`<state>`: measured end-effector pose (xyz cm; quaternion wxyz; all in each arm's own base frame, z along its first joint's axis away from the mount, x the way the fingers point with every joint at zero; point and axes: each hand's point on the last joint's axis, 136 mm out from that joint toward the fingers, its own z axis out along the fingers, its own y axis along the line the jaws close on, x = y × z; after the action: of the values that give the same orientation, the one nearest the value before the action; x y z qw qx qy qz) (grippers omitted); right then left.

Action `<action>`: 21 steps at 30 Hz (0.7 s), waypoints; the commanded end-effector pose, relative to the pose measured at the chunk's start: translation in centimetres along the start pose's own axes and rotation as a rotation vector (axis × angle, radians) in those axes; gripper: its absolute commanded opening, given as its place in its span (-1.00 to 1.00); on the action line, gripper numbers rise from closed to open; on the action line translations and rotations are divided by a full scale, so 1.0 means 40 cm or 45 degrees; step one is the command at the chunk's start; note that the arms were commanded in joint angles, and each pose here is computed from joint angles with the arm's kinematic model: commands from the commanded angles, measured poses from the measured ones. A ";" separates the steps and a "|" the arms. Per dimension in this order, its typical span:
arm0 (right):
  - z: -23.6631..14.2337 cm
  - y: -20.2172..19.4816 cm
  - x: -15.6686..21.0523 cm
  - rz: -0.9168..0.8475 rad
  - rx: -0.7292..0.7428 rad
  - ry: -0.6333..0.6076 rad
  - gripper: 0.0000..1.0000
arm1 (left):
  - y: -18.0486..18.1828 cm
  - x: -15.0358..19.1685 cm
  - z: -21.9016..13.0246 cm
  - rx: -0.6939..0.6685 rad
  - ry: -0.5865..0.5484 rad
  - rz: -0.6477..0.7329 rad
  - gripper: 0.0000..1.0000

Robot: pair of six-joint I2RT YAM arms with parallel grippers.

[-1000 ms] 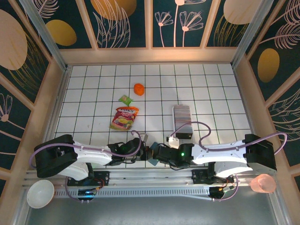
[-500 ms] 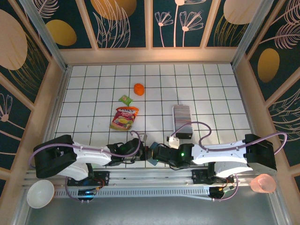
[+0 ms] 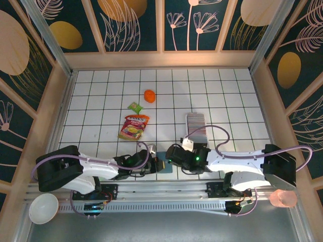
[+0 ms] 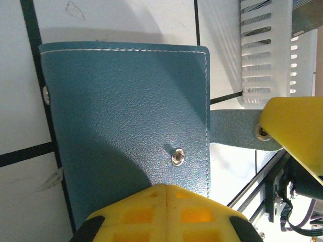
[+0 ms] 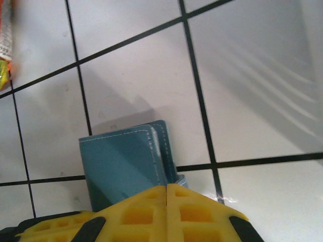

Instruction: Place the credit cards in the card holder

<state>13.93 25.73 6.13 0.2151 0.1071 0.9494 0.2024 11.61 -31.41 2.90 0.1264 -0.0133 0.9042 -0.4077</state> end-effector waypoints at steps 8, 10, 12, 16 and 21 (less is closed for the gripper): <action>0.036 0.026 0.020 -0.107 -0.088 0.033 -1.00 | 0.055 0.009 0.010 -0.049 -0.016 -0.113 -0.97; 0.043 0.038 0.028 -0.106 -0.114 0.052 -1.00 | 0.058 0.012 0.009 -0.042 -0.012 -0.122 -0.99; 0.051 0.042 0.038 -0.108 -0.116 0.072 -1.00 | 0.062 0.013 0.008 -0.043 -0.013 -0.124 -1.00; 0.061 0.053 0.052 -0.113 -0.131 0.094 -1.00 | 0.070 0.013 0.006 -0.052 -0.021 -0.124 -1.00; 0.069 0.039 0.068 -0.122 -0.112 0.119 -1.00 | 0.078 0.012 0.005 -0.058 -0.029 -0.124 -1.00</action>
<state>13.61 28.64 4.27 0.1962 0.0550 0.9503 0.2354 11.80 -31.46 2.89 0.1239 -0.0461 0.8912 -0.4340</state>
